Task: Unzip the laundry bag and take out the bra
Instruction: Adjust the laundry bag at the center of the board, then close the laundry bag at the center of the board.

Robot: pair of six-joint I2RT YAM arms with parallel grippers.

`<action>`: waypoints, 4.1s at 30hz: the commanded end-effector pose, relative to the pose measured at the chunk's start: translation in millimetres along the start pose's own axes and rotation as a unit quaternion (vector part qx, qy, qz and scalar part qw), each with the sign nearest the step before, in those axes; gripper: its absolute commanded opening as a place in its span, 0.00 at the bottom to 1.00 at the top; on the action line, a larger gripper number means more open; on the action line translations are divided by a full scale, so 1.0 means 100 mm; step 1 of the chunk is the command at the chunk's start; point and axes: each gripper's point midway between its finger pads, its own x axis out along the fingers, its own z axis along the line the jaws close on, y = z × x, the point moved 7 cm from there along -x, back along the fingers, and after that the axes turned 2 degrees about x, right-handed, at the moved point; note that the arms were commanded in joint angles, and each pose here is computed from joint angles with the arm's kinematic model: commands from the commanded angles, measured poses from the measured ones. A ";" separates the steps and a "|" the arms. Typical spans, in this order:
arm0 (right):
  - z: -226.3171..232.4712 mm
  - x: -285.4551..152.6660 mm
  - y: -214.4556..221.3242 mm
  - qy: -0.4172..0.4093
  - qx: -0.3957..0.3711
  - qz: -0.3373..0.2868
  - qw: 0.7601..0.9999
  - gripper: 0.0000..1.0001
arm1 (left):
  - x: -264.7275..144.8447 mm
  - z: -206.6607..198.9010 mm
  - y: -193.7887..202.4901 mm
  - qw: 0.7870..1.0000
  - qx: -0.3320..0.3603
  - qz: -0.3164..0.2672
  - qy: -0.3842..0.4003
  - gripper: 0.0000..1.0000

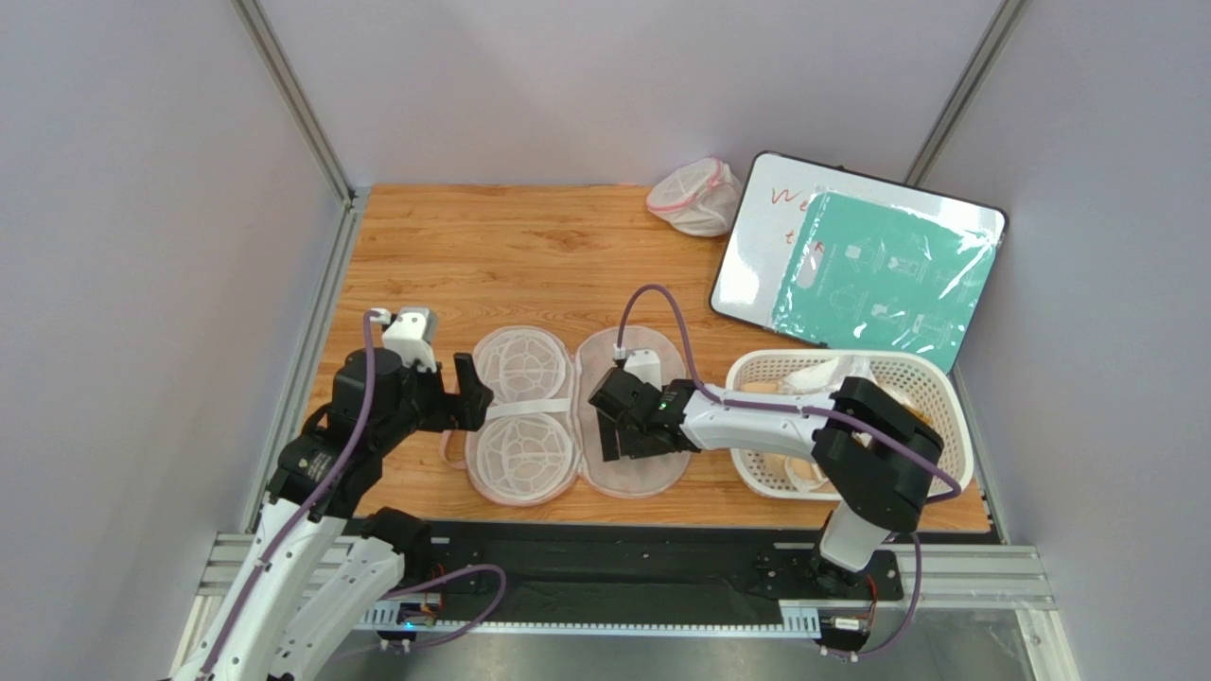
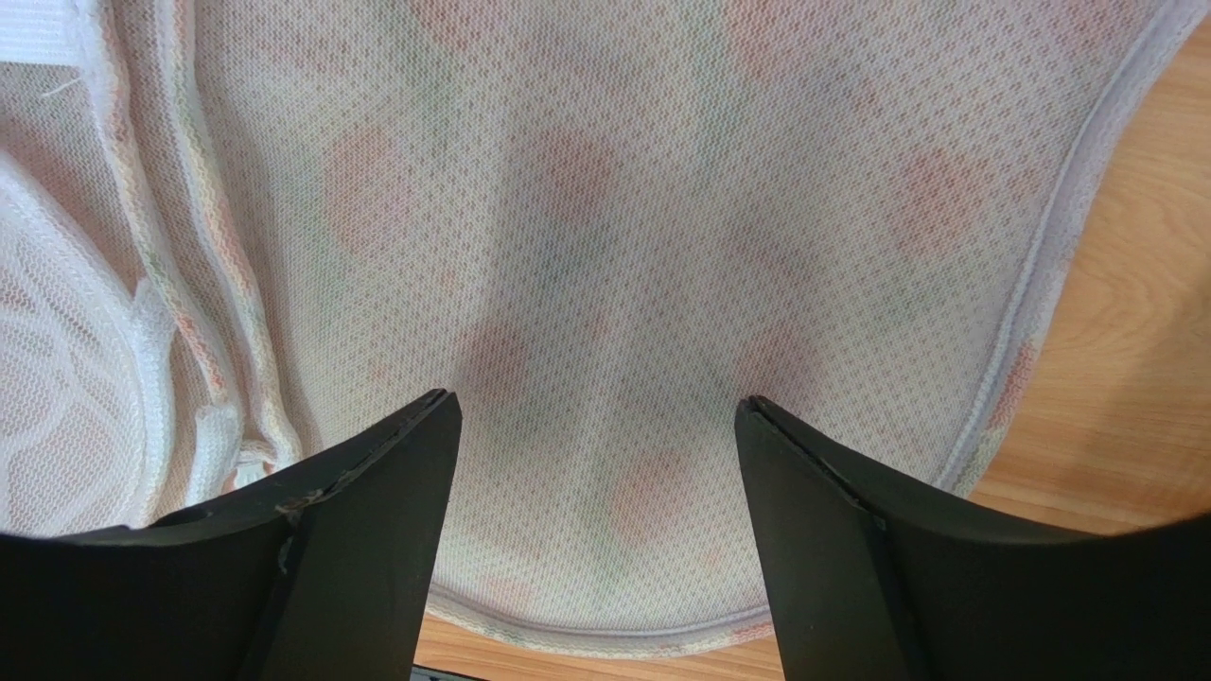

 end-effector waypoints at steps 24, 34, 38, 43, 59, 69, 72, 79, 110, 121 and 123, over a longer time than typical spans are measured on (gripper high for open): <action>-0.75 -0.12 -0.79 0.017 0.029 -0.056 0.998 0.61 | 0.00 -0.01 -0.04 1.000 0.008 -0.015 0.009 0.99; -0.74 0.24 -0.72 0.029 0.024 -0.013 0.999 0.52 | 0.00 -0.02 -0.05 1.000 0.008 -0.015 0.011 1.00; -0.76 0.27 -0.68 0.037 0.025 -0.008 0.999 0.51 | 0.00 -0.02 -0.04 1.000 0.008 -0.014 0.012 0.99; -0.76 0.32 -0.66 0.036 0.020 0.002 0.999 0.35 | 0.00 -0.02 -0.03 1.000 0.008 -0.013 0.012 0.99; -0.98 -0.53 -1.10 0.095 -0.010 -0.054 0.994 0.00 | 0.00 -0.02 -0.04 1.000 0.009 -0.015 0.014 0.99; -1.28 -1.17 -1.28 0.109 0.001 -0.096 0.989 0.00 | -0.01 -0.03 -0.04 1.000 0.009 -0.015 0.019 0.99; -1.31 -1.31 -1.33 0.111 0.002 -0.104 0.988 0.00 | -0.01 -0.03 -0.04 1.000 0.010 -0.017 0.020 1.00; -1.10 -1.49 -1.53 0.046 0.007 -0.112 0.993 0.00 | -0.01 -0.04 -0.04 1.000 0.010 -0.017 0.022 0.99; -0.18 -0.45 -1.93 -0.029 0.029 -0.062 0.997 0.16 | 0.01 -0.05 -0.03 0.999 0.010 -0.011 0.031 0.99; 0.10 -0.54 -1.98 -0.061 -0.011 -0.063 0.996 0.88 | 0.01 -0.06 -0.03 0.999 0.011 -0.009 0.034 0.99; 0.08 -0.60 -1.97 -0.063 -0.012 -0.071 0.995 0.90 | 0.01 -0.06 -0.03 0.999 0.012 -0.010 0.033 0.99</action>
